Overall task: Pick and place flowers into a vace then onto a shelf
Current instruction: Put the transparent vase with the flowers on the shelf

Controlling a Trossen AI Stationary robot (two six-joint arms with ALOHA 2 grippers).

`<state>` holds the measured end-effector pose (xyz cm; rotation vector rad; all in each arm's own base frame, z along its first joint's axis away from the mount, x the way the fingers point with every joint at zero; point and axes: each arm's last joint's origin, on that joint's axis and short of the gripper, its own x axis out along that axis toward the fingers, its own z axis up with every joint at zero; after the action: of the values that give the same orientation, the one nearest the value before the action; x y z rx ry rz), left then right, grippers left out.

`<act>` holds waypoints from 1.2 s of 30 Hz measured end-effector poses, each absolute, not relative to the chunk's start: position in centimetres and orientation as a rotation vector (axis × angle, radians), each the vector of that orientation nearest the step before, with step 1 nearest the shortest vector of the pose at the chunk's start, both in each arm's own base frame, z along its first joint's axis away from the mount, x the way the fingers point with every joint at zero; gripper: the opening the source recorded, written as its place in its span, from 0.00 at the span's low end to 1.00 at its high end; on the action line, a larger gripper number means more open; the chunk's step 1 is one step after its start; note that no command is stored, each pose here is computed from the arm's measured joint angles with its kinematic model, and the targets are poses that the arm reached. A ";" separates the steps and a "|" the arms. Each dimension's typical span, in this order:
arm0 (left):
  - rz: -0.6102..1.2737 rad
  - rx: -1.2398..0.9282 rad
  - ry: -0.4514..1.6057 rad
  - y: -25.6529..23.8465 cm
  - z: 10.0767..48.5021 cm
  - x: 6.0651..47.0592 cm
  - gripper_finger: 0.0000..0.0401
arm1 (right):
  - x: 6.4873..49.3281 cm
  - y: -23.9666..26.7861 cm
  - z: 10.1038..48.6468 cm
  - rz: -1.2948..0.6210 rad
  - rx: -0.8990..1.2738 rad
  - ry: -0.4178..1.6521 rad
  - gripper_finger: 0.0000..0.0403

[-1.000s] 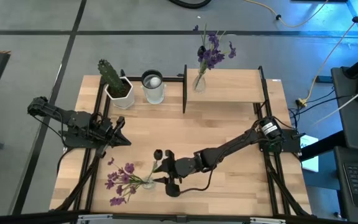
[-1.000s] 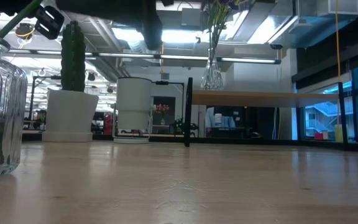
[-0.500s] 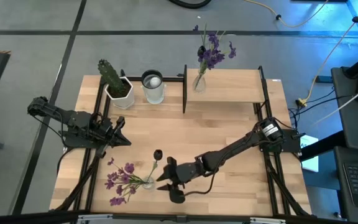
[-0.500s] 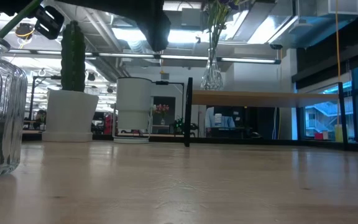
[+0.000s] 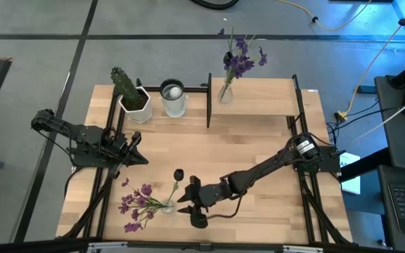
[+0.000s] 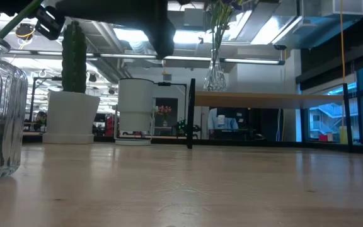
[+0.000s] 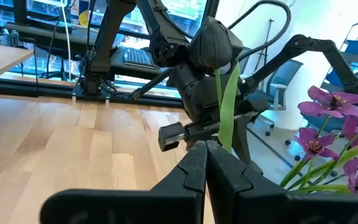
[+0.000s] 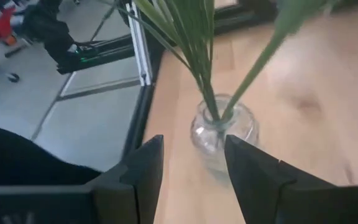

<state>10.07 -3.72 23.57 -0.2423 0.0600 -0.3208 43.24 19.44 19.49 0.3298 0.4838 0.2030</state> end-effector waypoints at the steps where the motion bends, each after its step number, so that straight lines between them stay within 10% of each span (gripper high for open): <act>1: -0.321 -0.242 0.060 -3.7 23.6 10.1 0.01 | 43.3 19.5 19.4 0.206 0.293 0.471 0.43; 36: -0.611 -0.189 0.635 -7.4 18.6 10.8 0.36 | 42.6 20.2 17.5 0.138 0.145 0.562 0.43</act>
<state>10.80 -7.39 18.63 -0.1887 0.6349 -0.6110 42.59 20.18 17.54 0.1448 0.5617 0.1382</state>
